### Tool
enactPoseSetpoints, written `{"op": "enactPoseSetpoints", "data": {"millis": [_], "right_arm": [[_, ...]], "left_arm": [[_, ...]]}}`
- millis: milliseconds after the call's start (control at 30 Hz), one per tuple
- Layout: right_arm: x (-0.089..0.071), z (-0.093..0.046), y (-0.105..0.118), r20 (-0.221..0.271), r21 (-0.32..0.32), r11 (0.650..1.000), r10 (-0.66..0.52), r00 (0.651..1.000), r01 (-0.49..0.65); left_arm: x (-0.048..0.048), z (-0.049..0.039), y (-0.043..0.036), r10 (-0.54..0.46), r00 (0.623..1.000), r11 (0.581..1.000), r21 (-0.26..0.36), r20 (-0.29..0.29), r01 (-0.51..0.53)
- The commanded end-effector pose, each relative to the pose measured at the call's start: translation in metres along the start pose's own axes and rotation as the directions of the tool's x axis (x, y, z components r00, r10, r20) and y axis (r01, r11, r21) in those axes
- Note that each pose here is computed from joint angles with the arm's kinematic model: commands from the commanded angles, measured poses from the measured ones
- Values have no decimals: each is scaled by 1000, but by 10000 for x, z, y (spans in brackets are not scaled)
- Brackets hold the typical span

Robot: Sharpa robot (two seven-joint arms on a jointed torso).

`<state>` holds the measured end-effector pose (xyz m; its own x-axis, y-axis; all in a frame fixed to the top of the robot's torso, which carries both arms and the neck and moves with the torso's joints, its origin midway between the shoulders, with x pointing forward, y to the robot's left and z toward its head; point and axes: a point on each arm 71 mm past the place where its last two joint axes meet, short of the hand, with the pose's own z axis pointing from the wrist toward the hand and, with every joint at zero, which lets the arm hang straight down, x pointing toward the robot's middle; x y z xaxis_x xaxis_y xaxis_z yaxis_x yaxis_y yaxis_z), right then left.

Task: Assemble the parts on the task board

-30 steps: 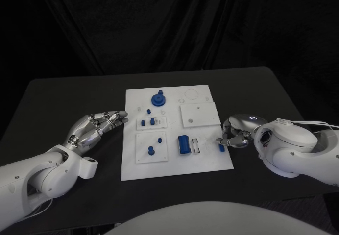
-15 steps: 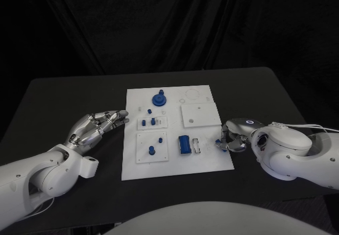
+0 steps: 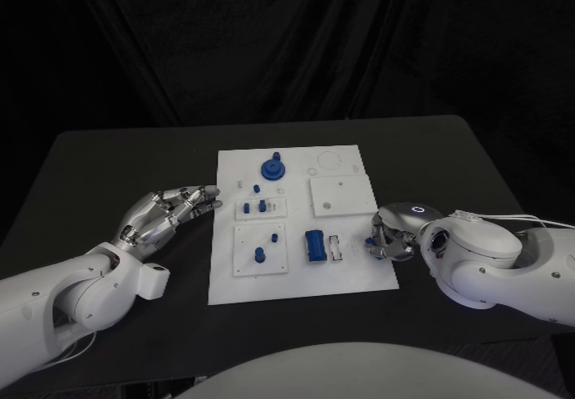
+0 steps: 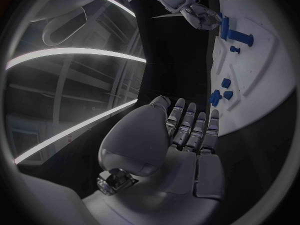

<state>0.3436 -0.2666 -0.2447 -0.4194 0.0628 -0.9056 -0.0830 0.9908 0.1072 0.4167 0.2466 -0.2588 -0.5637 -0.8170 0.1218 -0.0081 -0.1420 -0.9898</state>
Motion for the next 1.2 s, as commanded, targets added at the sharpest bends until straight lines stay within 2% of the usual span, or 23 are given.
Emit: {"op": "enactPoseSetpoints", "data": {"millis": [33, 167, 333, 433, 533, 667, 933, 1200], "right_arm": [[109, 1, -55, -36, 38, 999, 4, 999, -3], [104, -6, -60, -24, 45, 995, 85, 996, -84], [99, -25, -80, -13, 53, 958, 284, 959, -283], [97, -42, -87, -9, 63, 914, 402, 916, -400], [85, -61, -88, -6, 79, 853, 518, 856, -516], [56, -70, -70, -7, 97, 790, 609, 793, -605], [24, -52, -15, -8, 104, 730, 680, 733, -676], [23, -13, 59, -16, 91, 716, 695, 718, -692]], "left_arm": [[17, -5, -122, -18, 1000, 984, 179, -16, 20], [19, 0, -119, -20, 1000, 984, 177, -19, 23], [22, 10, -112, -22, 1000, 985, 173, -22, 25], [25, 15, -108, -23, 999, 985, 171, -24, 27], [29, 18, -105, -24, 999, 985, 168, -26, 28], [29, 21, -102, -25, 999, 986, 165, -28, 29], [39, 33, -94, -28, 999, 986, 161, -33, 33], [45, 38, -91, -29, 999, 987, 159, -35, 35]]}}
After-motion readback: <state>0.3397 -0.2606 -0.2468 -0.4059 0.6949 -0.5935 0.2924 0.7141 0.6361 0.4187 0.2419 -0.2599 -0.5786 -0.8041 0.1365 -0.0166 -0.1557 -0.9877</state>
